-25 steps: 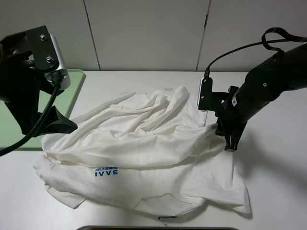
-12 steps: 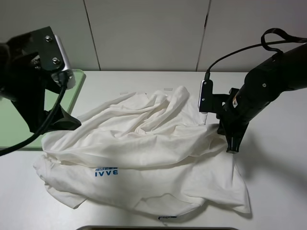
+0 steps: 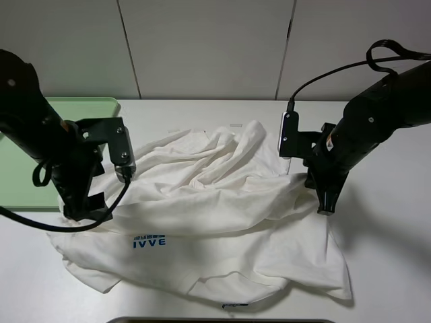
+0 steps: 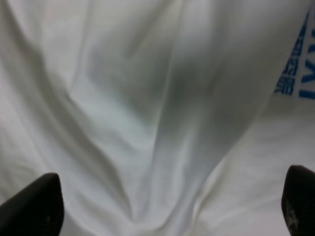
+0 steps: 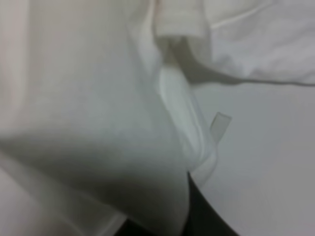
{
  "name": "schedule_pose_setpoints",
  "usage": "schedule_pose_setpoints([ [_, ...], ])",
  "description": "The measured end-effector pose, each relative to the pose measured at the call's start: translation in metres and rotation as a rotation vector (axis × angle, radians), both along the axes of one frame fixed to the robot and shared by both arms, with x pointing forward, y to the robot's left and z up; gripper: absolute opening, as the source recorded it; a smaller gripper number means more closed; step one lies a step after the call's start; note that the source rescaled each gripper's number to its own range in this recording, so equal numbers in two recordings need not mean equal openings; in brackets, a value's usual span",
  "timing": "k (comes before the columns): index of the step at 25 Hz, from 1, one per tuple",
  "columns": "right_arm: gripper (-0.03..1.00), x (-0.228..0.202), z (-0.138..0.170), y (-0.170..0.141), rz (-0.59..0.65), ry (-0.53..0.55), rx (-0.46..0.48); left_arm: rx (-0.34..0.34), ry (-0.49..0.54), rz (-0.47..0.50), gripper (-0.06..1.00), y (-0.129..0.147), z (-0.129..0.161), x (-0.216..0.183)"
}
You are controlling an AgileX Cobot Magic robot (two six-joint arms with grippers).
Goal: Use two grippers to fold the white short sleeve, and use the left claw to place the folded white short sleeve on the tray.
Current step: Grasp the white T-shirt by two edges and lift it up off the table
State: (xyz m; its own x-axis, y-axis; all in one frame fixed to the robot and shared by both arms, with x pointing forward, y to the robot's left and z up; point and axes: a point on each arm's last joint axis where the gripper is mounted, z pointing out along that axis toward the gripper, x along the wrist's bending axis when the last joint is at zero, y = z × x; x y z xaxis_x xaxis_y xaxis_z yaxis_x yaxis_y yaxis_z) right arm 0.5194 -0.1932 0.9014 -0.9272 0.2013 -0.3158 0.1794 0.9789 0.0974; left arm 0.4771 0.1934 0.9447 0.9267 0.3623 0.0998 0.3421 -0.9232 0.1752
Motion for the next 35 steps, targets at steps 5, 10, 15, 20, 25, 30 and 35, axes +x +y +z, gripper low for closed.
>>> schedule_pose_setpoints([
  [5, 0.0, 0.004, 0.002, 0.003, 0.012, -0.053, 0.033, 0.04, 0.033, -0.071, 0.86, 0.0, -0.015, 0.003],
  [10, 0.0, 0.006, 0.003, 0.004, 0.016, -0.073, 0.047, 0.08, 0.069, -0.104, 0.85, 0.002, -0.023, 0.003],
  [15, 0.0, 0.006, 0.002, 0.004, 0.001, -0.066, 0.048, 0.138, 0.105, -0.149, 0.84, 0.005, -0.036, 0.005],
  [20, 0.0, 0.006, 0.002, 0.004, -0.007, -0.066, 0.051, 0.147, 0.101, -0.182, 0.83, 0.005, -0.037, 0.005],
  [25, 0.0, 0.006, 0.002, 0.004, -0.014, -0.065, 0.053, 0.141, 0.078, -0.192, 0.81, 0.004, -0.037, 0.007],
  [30, 0.0, 0.006, 0.002, 0.004, -0.048, -0.062, 0.066, 0.124, 0.029, -0.194, 0.8, 0.002, -0.037, 0.011],
  [35, 0.0, 0.005, 0.002, 0.004, -0.053, -0.062, 0.067, 0.125, 0.037, -0.198, 0.8, 0.004, -0.041, 0.007],
])
